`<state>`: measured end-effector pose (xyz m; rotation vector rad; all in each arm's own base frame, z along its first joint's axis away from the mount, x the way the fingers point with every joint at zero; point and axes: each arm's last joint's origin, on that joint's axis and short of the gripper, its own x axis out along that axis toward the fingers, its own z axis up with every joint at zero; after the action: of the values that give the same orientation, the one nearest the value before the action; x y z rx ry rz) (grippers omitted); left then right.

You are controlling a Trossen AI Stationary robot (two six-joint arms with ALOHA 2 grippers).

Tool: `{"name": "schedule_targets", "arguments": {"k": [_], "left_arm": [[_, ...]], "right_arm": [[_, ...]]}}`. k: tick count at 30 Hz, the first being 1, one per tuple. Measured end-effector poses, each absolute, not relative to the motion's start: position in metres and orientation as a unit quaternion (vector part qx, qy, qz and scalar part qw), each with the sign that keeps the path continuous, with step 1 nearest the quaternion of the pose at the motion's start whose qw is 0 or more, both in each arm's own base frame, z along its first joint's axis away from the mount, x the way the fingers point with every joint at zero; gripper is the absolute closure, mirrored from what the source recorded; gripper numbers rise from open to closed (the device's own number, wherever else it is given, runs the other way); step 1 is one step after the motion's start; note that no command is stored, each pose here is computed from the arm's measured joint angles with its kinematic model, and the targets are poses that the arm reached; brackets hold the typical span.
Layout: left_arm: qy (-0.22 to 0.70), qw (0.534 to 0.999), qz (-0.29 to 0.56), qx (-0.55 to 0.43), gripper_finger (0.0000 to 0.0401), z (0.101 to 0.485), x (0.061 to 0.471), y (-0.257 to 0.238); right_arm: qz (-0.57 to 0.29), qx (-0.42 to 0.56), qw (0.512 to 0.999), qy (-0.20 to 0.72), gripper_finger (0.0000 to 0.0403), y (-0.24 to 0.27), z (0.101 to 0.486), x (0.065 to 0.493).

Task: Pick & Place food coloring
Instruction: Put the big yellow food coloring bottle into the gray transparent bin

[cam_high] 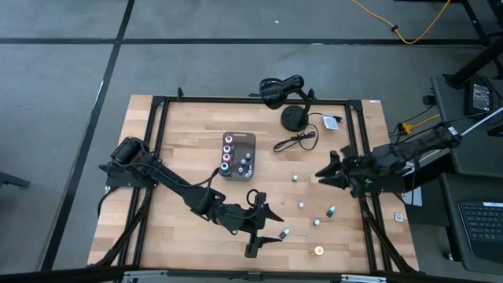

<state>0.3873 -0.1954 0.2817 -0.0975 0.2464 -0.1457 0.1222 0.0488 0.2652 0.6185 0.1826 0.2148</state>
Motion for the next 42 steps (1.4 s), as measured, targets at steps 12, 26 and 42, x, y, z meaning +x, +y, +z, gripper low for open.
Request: {"name": "schedule_targets", "arguments": {"k": [12, 26, 42], "left_arm": [[0.109, 0.992, -0.028, -0.051, 0.0137, 0.284, 0.388, -0.192], [0.108, 0.991, -0.026, -0.08, 0.0137, 0.286, 0.387, -0.192], [0.105, 0.989, -0.037, -0.095, 0.0137, 0.291, 0.385, -0.191]], "right_arm": [[0.188, 0.343, 0.846, 0.363, 0.0255, 0.083, 0.308, 0.143], [0.208, 0.269, 0.819, 0.463, 0.0256, 0.157, 0.34, 0.134], [0.074, 0.208, 0.836, 0.502, 0.0256, 0.238, 0.273, 0.127]]}}
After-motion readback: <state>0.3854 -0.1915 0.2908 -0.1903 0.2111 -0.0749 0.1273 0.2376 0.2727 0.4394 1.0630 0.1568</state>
